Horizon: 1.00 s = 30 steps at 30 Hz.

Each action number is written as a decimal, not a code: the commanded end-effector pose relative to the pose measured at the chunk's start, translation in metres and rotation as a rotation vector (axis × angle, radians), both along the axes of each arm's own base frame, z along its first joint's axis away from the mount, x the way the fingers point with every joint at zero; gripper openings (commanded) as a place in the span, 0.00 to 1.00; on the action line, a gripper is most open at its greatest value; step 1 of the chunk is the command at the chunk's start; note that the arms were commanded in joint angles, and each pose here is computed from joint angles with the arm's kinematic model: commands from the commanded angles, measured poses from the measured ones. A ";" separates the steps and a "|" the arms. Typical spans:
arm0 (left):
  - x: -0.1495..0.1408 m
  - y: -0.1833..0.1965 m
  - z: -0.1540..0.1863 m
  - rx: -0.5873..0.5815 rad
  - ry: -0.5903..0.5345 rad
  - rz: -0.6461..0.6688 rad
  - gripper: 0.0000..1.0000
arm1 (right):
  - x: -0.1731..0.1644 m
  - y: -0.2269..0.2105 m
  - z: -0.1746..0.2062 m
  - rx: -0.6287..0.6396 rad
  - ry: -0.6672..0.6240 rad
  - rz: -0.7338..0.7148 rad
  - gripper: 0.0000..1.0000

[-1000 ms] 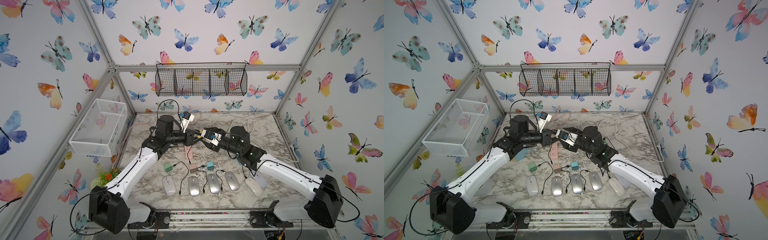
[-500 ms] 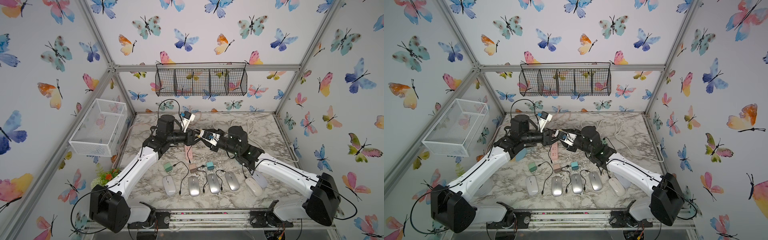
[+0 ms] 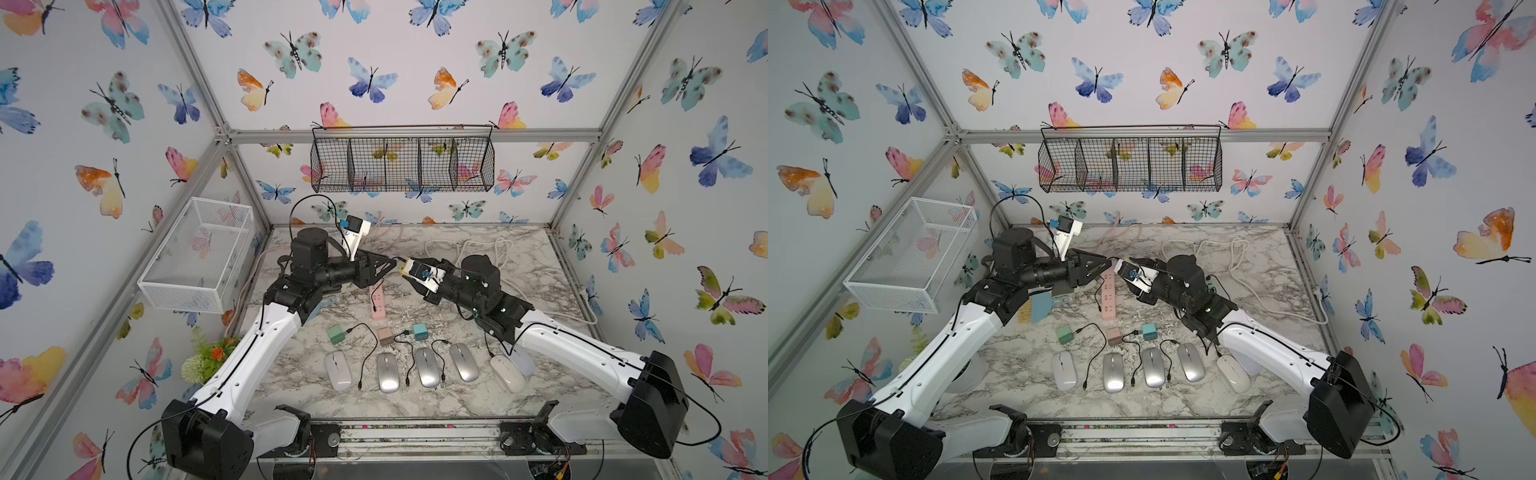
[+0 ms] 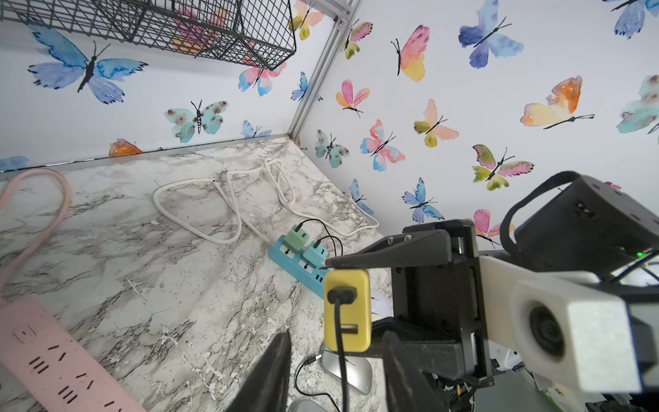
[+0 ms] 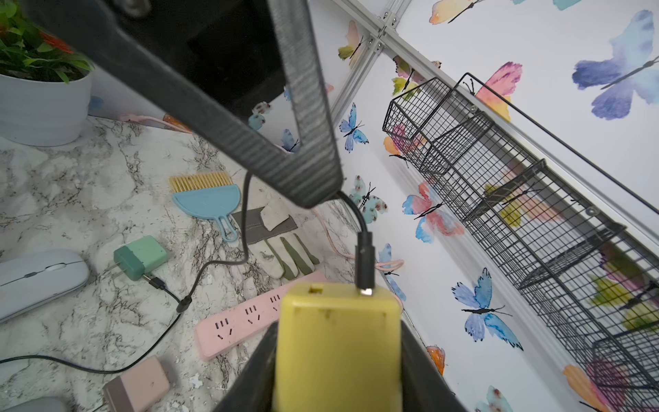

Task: Unplug the wireless mouse
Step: Remove the power cord from the plug.

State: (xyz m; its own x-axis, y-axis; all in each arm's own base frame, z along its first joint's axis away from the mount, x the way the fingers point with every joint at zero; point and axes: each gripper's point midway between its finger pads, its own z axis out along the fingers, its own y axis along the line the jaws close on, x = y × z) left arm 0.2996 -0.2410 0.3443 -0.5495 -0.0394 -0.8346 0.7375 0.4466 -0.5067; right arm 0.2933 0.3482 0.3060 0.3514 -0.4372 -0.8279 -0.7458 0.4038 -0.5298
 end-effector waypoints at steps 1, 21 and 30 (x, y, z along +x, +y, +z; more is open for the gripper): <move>-0.006 -0.003 -0.003 -0.003 0.001 -0.041 0.37 | -0.005 -0.002 0.011 0.032 -0.002 0.003 0.19; 0.005 0.045 0.016 -0.018 -0.033 0.068 0.00 | 0.000 -0.027 -0.044 -0.151 0.086 -0.097 0.07; 0.014 0.056 0.006 -0.027 -0.013 0.116 0.00 | 0.006 -0.044 -0.068 -0.128 0.198 -0.221 0.02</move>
State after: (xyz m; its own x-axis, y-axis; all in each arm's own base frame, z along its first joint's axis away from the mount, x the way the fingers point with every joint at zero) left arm 0.3138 -0.1832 0.3503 -0.5252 -0.1247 -0.8418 0.6835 0.5275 -0.5045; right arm 0.2914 0.3166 0.2321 0.1586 -0.6167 -0.7710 -0.7769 0.4040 -0.4830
